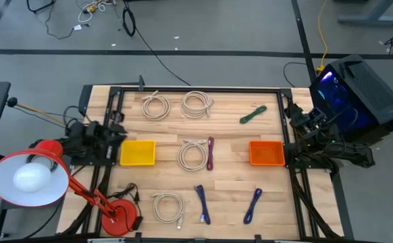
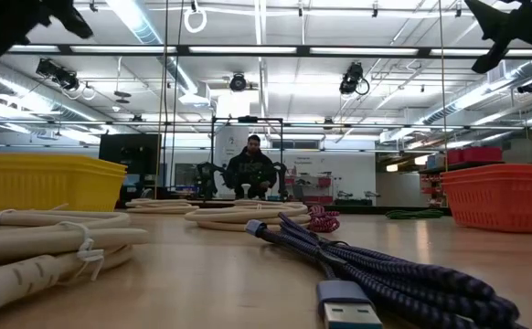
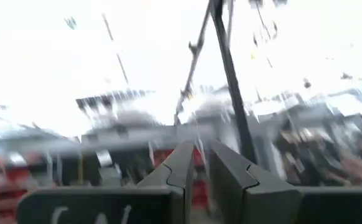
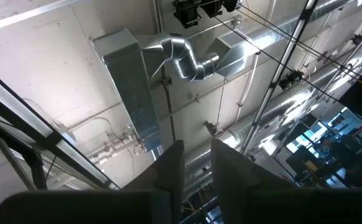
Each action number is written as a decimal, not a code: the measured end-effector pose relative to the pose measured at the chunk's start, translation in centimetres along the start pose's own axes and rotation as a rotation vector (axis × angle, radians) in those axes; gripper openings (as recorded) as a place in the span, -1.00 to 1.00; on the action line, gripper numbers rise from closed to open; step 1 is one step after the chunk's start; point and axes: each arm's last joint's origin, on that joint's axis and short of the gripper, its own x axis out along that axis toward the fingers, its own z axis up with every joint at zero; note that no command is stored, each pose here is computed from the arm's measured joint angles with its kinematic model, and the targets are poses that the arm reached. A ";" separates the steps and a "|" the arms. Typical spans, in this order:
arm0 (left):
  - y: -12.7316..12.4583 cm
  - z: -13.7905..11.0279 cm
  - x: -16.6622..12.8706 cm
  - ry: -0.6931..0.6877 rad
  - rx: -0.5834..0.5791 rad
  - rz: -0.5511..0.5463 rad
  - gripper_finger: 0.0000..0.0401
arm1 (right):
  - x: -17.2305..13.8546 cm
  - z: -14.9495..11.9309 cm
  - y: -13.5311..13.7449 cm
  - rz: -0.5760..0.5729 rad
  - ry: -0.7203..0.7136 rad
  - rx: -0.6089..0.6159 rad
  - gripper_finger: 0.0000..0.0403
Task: Pick & Place USB Port
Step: Put the black and green charger cable into the orange bin
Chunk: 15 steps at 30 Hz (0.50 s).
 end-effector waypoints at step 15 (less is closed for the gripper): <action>-0.2 2.8 -0.4 -0.284 -0.034 -0.029 -0.74 | -0.1 1.5 0.2 -0.090 -0.205 0.061 -0.60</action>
